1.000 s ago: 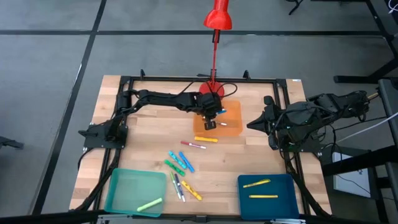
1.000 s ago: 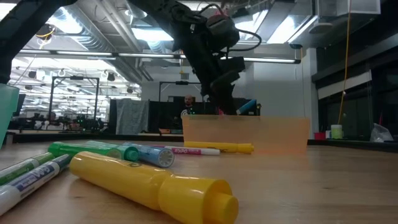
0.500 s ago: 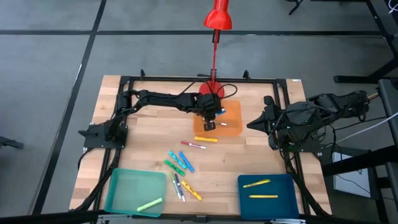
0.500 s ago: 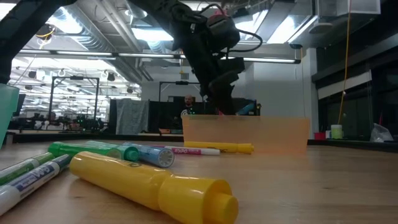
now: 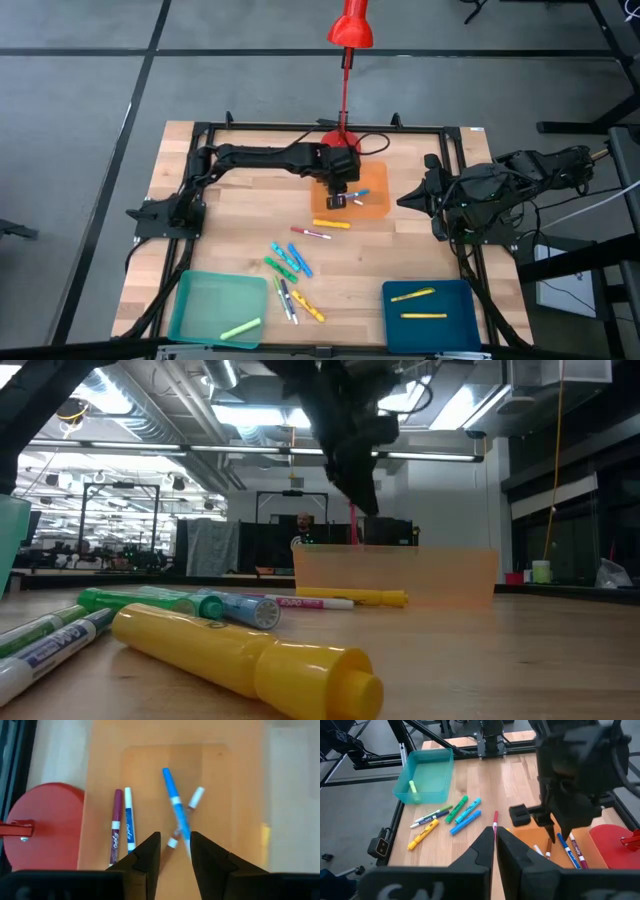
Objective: Pick & Place Markers
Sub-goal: Put the pink marker pen into the orange bin
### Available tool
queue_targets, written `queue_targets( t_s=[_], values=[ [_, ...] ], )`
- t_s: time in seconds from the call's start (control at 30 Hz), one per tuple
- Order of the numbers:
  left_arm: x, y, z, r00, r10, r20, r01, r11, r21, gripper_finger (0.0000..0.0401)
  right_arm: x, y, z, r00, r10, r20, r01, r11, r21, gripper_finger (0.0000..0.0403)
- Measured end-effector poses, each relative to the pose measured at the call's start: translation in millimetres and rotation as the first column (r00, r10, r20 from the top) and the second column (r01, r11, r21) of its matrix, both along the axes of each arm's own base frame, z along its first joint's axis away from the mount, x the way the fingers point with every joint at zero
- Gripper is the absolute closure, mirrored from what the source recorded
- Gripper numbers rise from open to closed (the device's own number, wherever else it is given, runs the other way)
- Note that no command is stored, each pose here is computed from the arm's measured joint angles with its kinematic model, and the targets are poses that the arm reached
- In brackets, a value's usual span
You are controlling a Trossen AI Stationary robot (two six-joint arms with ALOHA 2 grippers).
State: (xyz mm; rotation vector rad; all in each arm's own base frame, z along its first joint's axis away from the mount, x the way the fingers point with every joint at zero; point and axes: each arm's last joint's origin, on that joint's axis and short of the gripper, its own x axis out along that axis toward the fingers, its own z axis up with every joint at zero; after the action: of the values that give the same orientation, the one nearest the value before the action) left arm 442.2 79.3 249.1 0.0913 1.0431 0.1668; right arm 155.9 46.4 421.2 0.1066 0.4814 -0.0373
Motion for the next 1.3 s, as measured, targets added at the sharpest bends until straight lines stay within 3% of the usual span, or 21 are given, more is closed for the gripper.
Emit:
queue_targets(
  t_s=[0.33, 0.7, 0.83, 1.03, 1.2, 1.3],
  values=[
    [-2, -44, 43, 0.994, -0.097, -0.050, 0.097, 0.995, -0.008, 0.0300, 0, 0, 0, 1.000, 0.000, 0.000, 0.000, 1.000, 0.000, 0.0382],
    [-15, -100, 55, 0.962, -0.215, -0.169, 0.213, 0.977, -0.032, 0.0301, 0, 0, 0, 1.000, -0.001, 0.001, 0.001, 1.000, 0.003, 0.0382],
    [-24, -121, 52, 0.925, -0.289, -0.246, 0.285, 0.957, -0.054, 0.0301, 0, 0, 0, 1.000, -0.001, 0.001, 0.001, 1.000, 0.003, 0.0382],
    [-37, -152, 50, 0.839, -0.438, -0.323, 0.426, 0.898, -0.112, 0.0301, 0, 0, 0, 1.000, -0.001, 0.001, 0.001, 1.000, 0.003, 0.0382],
    [-46, -173, 49, 0.777, -0.508, -0.372, 0.501, 0.857, -0.122, 0.0296, 0, 0, 0, 1.000, -0.001, 0.001, 0.001, 1.000, 0.004, 0.0382],
    [-48, -180, 49, 0.766, -0.523, -0.374, 0.518, 0.847, -0.124, 0.0289, 0, 0, 0, 1.000, -0.001, 0.001, 0.001, 1.000, 0.004, 0.0382]
  ],
)
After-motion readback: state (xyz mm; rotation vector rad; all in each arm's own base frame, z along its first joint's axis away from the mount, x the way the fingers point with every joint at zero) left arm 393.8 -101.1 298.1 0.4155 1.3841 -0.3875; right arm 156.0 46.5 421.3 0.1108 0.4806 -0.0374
